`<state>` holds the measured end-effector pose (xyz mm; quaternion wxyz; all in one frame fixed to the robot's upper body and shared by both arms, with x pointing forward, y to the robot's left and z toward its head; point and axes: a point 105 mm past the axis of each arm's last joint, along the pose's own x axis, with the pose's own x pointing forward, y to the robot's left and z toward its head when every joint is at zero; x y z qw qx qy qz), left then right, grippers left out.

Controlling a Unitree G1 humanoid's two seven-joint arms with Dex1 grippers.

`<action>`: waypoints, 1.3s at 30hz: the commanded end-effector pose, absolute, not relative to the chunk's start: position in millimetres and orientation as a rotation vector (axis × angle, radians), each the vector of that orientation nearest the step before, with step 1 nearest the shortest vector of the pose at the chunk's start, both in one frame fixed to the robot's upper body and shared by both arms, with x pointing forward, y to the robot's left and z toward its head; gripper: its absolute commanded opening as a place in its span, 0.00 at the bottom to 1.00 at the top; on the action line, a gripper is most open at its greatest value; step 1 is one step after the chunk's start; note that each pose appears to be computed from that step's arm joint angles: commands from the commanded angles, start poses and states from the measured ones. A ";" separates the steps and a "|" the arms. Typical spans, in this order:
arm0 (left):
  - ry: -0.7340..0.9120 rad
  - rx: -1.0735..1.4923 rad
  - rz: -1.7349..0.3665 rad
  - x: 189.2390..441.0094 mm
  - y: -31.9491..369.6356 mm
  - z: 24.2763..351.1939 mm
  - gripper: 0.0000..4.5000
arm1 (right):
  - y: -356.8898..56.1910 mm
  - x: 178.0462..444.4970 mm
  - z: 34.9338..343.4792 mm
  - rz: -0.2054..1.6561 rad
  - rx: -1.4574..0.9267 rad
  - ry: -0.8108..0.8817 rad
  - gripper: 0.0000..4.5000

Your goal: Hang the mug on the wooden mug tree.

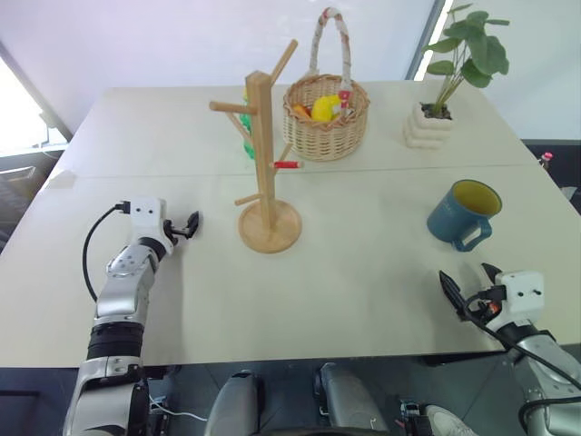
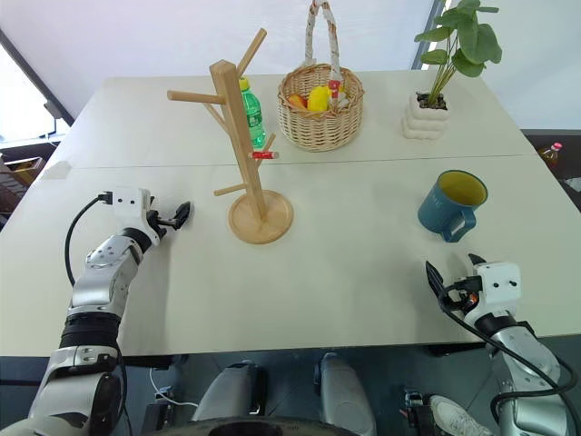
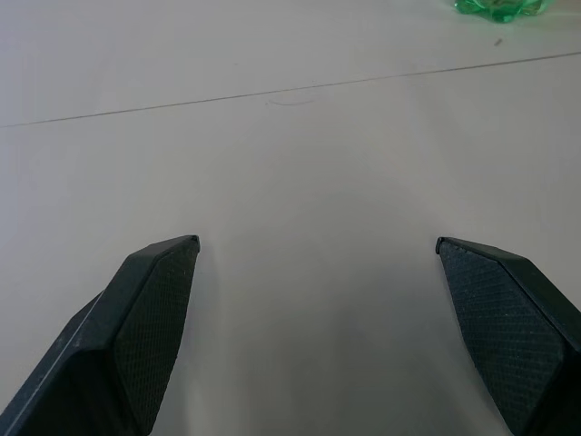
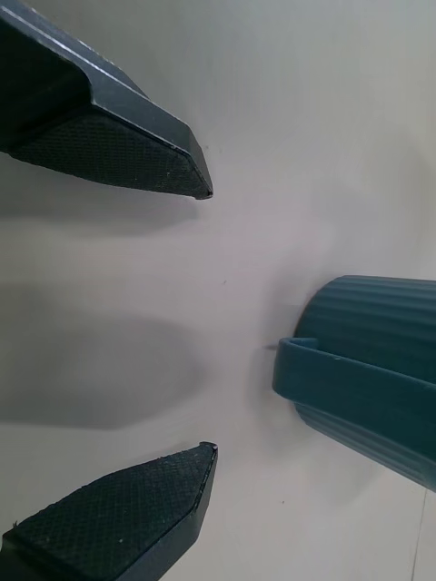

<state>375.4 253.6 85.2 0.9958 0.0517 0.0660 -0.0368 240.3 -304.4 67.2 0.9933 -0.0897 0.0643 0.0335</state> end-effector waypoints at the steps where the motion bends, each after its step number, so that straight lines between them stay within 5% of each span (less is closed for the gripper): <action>1: 0.117 0.111 -0.053 375.7 261.7 93.4 1.00 | -303.9 240.8 78.7 0.061 -0.199 0.083 0.99; 11: 0.109 0.112 -0.074 365.0 265.2 95.2 1.00 | -300.2 241.5 79.9 0.070 -0.200 0.076 0.99; 16: 0.124 0.085 -0.274 335.0 248.6 90.0 1.00 | -293.9 242.0 79.9 0.088 -0.209 0.069 0.99; 24: 0.216 0.013 -0.877 258.6 178.0 86.9 1.00 | -294.3 244.7 89.6 0.025 -0.233 0.020 0.99; 39: 0.020 0.083 -1.318 237.3 66.2 137.4 1.00 | -313.9 262.3 109.7 -0.357 -0.236 -0.111 0.99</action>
